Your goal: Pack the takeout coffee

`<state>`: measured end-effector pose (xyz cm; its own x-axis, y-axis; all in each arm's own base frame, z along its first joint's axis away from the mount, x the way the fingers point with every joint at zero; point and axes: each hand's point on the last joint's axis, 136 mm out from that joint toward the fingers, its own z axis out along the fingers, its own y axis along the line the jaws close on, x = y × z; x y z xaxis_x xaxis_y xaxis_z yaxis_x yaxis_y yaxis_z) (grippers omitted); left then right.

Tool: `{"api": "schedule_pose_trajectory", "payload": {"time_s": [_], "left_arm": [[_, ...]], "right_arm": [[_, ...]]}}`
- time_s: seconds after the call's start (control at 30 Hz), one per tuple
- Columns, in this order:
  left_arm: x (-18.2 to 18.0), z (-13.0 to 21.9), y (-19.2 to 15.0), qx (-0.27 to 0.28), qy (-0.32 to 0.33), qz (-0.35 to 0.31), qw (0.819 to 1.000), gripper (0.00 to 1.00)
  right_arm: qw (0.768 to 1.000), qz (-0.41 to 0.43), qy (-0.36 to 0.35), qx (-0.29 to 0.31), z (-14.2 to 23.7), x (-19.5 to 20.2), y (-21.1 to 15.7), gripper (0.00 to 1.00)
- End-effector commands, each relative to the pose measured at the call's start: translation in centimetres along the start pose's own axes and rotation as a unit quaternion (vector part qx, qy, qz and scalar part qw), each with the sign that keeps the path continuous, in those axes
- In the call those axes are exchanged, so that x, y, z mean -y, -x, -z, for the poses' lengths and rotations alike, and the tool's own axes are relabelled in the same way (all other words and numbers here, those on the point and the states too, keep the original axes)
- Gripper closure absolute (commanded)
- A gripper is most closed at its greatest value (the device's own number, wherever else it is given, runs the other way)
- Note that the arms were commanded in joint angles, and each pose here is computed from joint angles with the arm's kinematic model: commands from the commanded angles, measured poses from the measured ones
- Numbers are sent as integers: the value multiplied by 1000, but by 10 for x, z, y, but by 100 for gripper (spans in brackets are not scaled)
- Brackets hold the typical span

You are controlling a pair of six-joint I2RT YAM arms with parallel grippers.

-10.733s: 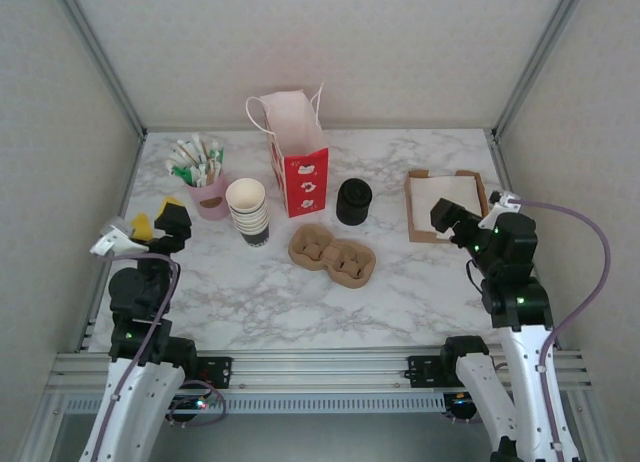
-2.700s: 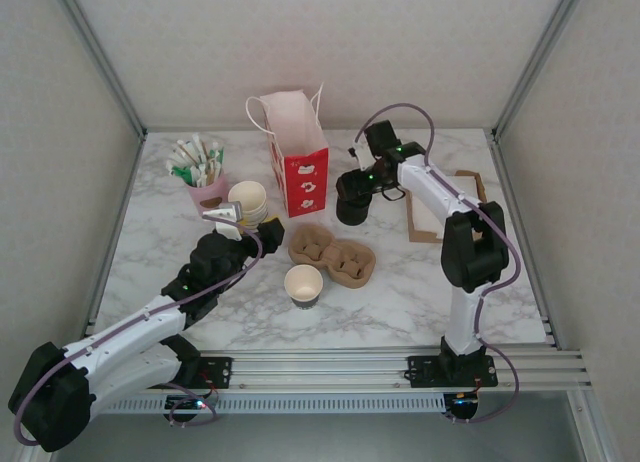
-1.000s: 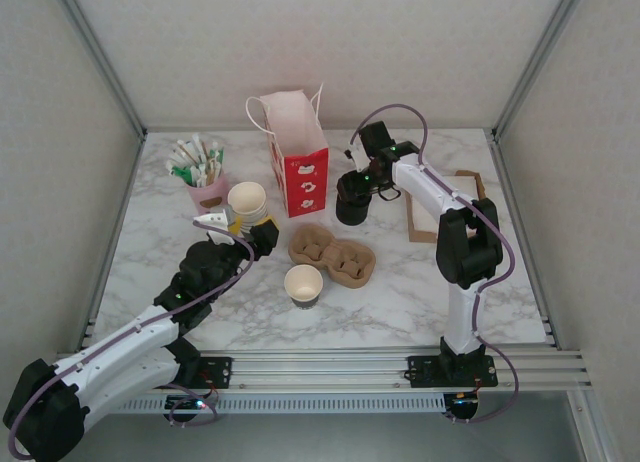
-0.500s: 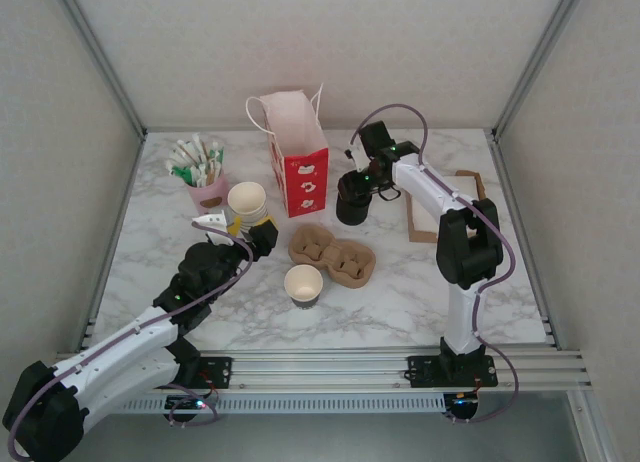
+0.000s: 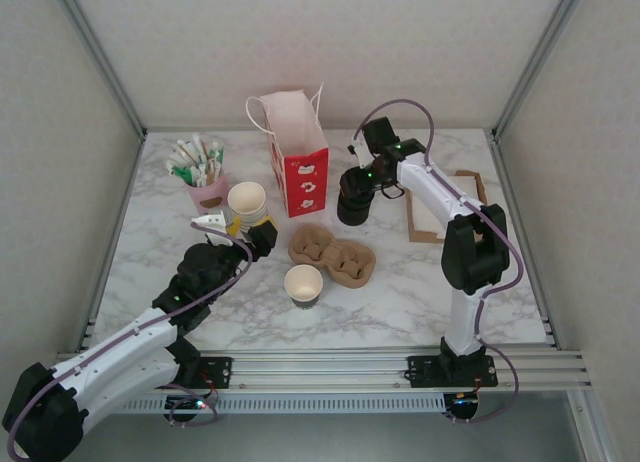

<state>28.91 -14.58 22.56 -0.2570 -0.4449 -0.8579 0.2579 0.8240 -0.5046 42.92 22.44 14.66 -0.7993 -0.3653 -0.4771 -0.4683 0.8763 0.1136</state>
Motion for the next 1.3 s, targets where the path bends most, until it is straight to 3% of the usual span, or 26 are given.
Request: {"api": "schedule_pose_trajectory", "payload": {"time_s": [0.0, 0.7, 1.27], "left_arm": [[-2, 2, 7, 18, 2, -3, 1000, 0], [-2, 1, 6, 14, 0, -4, 1000, 0], [-1, 1, 5, 13, -2, -5, 1000, 0]], "right_arm": [[1000, 1, 0, 2, 10, -5, 0, 32], [999, -1, 0, -33, -14, -2, -7, 26], [999, -3, 5, -38, -22, -3, -5, 26]]}}
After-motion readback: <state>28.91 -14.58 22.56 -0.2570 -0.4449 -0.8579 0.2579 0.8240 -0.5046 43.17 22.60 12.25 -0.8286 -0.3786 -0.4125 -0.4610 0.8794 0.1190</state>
